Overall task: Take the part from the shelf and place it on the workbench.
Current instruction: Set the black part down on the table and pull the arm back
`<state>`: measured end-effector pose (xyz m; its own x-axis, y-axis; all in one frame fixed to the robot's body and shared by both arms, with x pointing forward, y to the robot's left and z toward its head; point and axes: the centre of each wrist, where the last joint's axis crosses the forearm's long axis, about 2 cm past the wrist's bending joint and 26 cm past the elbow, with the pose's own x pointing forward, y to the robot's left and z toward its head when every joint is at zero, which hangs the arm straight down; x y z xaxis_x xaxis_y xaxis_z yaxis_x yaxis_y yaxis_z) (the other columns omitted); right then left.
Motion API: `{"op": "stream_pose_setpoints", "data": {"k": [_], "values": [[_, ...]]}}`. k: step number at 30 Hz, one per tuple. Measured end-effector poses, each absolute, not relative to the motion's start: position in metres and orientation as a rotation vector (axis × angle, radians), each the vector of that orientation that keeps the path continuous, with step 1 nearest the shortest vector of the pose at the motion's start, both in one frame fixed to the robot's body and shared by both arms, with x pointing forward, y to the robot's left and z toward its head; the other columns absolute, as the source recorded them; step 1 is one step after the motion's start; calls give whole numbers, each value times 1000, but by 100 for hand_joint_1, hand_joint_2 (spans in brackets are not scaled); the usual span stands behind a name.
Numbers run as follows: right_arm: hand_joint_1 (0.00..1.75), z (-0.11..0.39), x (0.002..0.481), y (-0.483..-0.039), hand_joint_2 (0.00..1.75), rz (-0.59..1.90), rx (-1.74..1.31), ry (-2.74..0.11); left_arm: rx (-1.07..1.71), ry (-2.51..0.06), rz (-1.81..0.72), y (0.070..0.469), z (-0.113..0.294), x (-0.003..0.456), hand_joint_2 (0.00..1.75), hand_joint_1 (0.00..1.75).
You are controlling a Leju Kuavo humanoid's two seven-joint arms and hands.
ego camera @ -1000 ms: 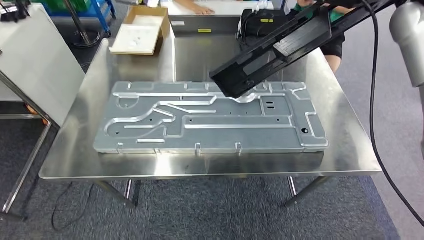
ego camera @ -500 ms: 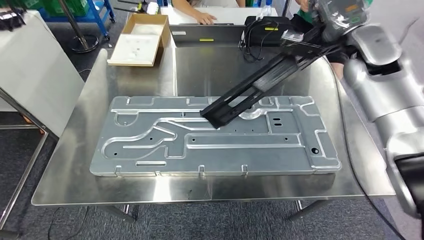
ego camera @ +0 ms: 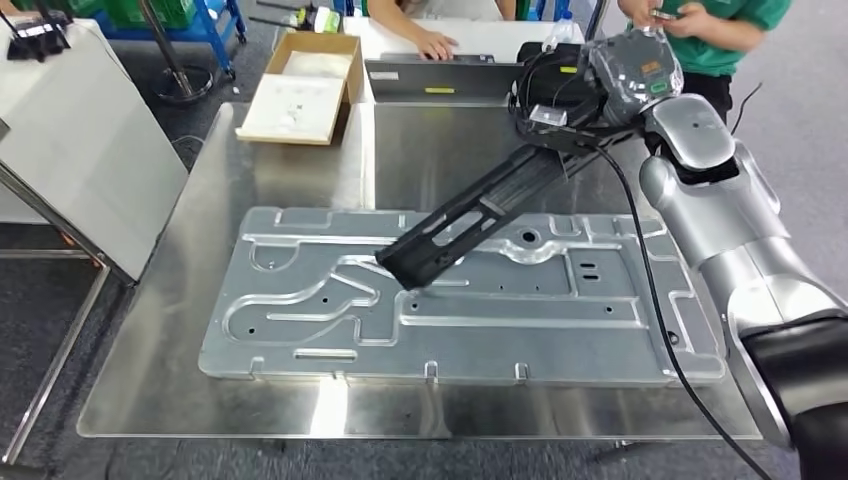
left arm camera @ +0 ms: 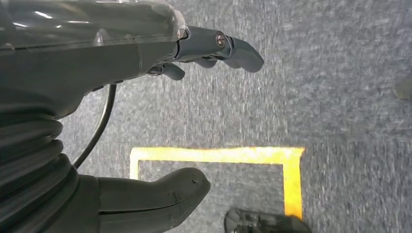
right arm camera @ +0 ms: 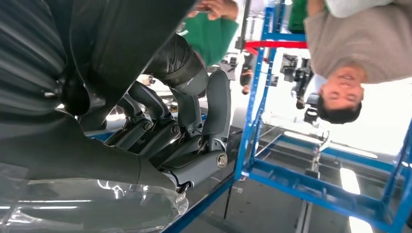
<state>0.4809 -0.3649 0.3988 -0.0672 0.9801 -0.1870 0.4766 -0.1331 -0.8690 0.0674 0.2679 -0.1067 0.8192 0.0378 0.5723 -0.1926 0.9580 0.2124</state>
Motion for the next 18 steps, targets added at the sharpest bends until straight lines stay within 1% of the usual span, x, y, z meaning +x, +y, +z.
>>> {"op": "stream_pose_setpoints", "data": {"k": [3, 7, 11, 15, 18], "values": [[175, 397, 482, -367, 175, 1143, -1654, -1552, 268, -603, 123, 269, -107, 67, 175, 0], [0, 395, 483, -370, 0, 1136, -1677, -1524, 265, -614, 115, 269, -107, 67, 175, 0], [0, 394, 483, -374, 0, 1120, -1689, -1504, 243, -620, 114, 269, -107, 67, 175, 0], [0, 393, 484, -377, 0, 1115, -1693, -1492, 229, -629, 114, 270, -107, 68, 0, 0], [0, 392, 484, -377, 0, 1114, -1691, -1486, 248, -618, 114, 271, -107, 69, 0, 0]]}}
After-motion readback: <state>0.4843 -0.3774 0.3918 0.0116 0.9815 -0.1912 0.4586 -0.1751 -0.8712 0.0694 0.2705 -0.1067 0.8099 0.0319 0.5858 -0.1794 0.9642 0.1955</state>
